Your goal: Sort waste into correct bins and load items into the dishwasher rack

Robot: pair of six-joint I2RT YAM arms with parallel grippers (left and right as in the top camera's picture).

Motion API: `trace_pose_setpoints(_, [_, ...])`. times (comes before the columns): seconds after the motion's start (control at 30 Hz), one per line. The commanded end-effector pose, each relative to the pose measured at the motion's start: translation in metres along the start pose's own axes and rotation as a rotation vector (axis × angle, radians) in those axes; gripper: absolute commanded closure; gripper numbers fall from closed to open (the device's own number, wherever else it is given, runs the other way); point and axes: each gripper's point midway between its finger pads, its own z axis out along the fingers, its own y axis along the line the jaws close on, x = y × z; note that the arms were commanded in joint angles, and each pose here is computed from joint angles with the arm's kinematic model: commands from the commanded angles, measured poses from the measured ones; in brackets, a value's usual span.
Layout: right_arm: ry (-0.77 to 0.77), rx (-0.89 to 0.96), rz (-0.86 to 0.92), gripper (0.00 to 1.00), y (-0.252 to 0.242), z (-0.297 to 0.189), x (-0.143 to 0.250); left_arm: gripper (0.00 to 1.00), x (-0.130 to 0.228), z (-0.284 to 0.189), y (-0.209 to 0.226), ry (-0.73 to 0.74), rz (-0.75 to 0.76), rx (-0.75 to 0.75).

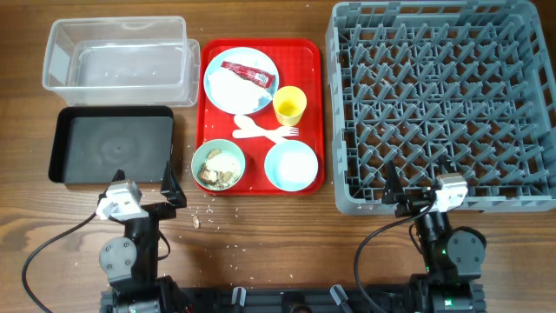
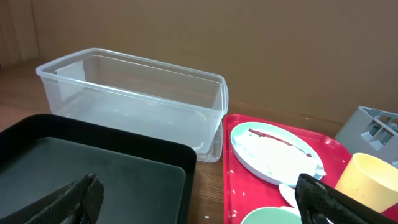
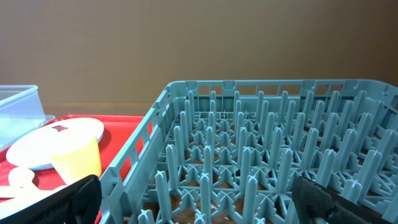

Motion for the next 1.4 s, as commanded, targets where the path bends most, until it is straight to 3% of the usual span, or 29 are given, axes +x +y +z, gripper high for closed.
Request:
trace_pose_setpoints(0.0, [-0.009, -0.015, -0.011, 0.00, 0.002, -0.001, -0.003, 0.00, 0.003, 0.000, 0.000, 0.003, -0.006, -0.001])
trace_pose_setpoints(0.8, [-0.022, -0.016, -0.015, 0.00, 0.003, -0.001, -0.007, 0.00, 0.003, 0.000, 0.000, 0.003, -0.006, -0.001])
trace_pose_setpoints(0.93, [-0.128, -0.123, -0.030, 0.00, 0.022, -0.004, -0.033, 0.00, -0.002, 0.000, -0.002, -0.013, -0.004, 0.008])
trace_pose_setpoints(1.07, [-0.244, -0.222, -0.064, 0.00, 0.040, -0.015, -0.071, 0.00, -0.014, -0.003, -0.030, -0.052, 0.012, 0.167])
trace_pose_setpoints(1.17, [-0.281, -0.222, -0.079, 0.00, 0.042, -0.020, -0.106, 0.00, -0.038, -0.008, -0.039, -0.086, 0.021, 0.196])
trace_pose_setpoints(1.37, [-0.158, -0.227, -0.110, 0.00, 0.041, 0.021, -0.144, 0.00, -0.089, 0.003, -0.053, -0.048, 0.019, 0.211])
